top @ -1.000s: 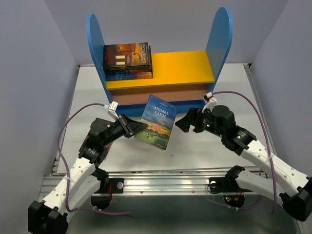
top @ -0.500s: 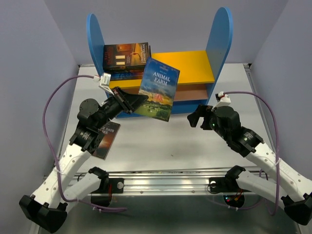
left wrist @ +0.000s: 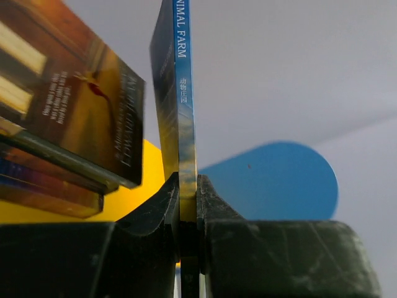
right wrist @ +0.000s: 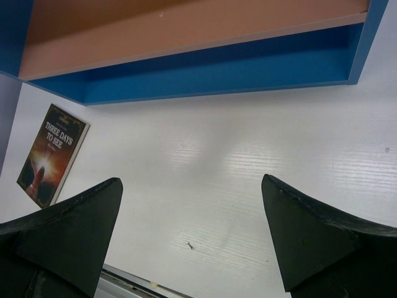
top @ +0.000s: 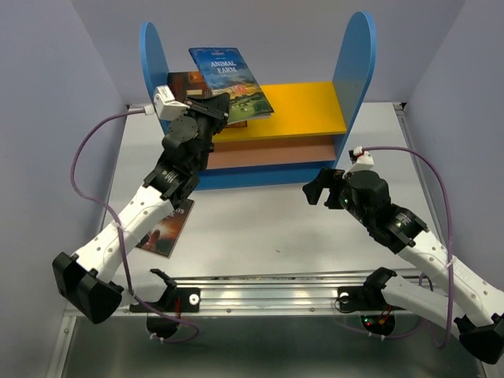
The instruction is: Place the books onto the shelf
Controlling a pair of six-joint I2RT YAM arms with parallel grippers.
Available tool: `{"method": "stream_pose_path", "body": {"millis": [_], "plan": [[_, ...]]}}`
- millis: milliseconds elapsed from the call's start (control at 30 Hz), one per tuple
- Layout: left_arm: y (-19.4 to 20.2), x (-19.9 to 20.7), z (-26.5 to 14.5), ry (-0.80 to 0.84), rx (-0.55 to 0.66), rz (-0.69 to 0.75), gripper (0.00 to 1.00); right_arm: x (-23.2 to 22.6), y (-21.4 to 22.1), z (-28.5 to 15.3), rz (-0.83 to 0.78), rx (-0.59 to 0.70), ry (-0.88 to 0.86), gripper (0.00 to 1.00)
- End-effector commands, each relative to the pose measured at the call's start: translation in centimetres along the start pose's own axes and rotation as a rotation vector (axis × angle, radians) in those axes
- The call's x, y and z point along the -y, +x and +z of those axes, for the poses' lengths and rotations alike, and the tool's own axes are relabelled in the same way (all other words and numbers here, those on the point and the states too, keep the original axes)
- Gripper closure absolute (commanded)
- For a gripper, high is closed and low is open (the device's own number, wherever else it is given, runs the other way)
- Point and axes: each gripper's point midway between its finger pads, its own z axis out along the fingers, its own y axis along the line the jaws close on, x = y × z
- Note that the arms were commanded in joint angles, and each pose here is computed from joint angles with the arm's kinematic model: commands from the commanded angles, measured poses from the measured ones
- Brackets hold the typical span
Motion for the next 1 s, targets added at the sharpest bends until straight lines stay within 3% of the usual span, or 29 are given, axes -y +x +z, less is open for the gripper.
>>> {"method": "stream_pose_path", "body": {"millis": [0, 167, 333, 800, 933, 967], "plan": [[-6.0, 2.9, 1.2, -0.058, 0.338, -0.253, 1.00, -1.6, -2.4, -1.0, 0.019, 0.053, -0.054, 0.00], [-3.8, 1.7, 0.5, -0.226, 0.467, -0.279, 1.00, -1.8, -2.4, -0.9, 0.016, 0.045, -0.062, 0.00], [-4.4, 0.6, -1.3, -0.324, 0.633, -0.271, 1.00, -2.1, -2.2, -0.9, 0.006, 0.030, -0.081, 0.00], [-6.2, -1.6, -3.0, -0.442, 0.807, -0.192, 1.00, -2.1, -1.7, -1.0, 0.011, 0.017, -0.091, 0.00], [-5.8, -2.3, -3.0, -0.486, 0.822, -0.155, 0.58, -2.1, -1.5, -0.8, 0.007, 0.011, -0.089, 0.00], [-5.7, -2.2, -2.9, -0.487, 0.819, -0.151, 0.40, -2.1, -1.5, -0.8, 0.003, 0.010, -0.088, 0.00]]}}
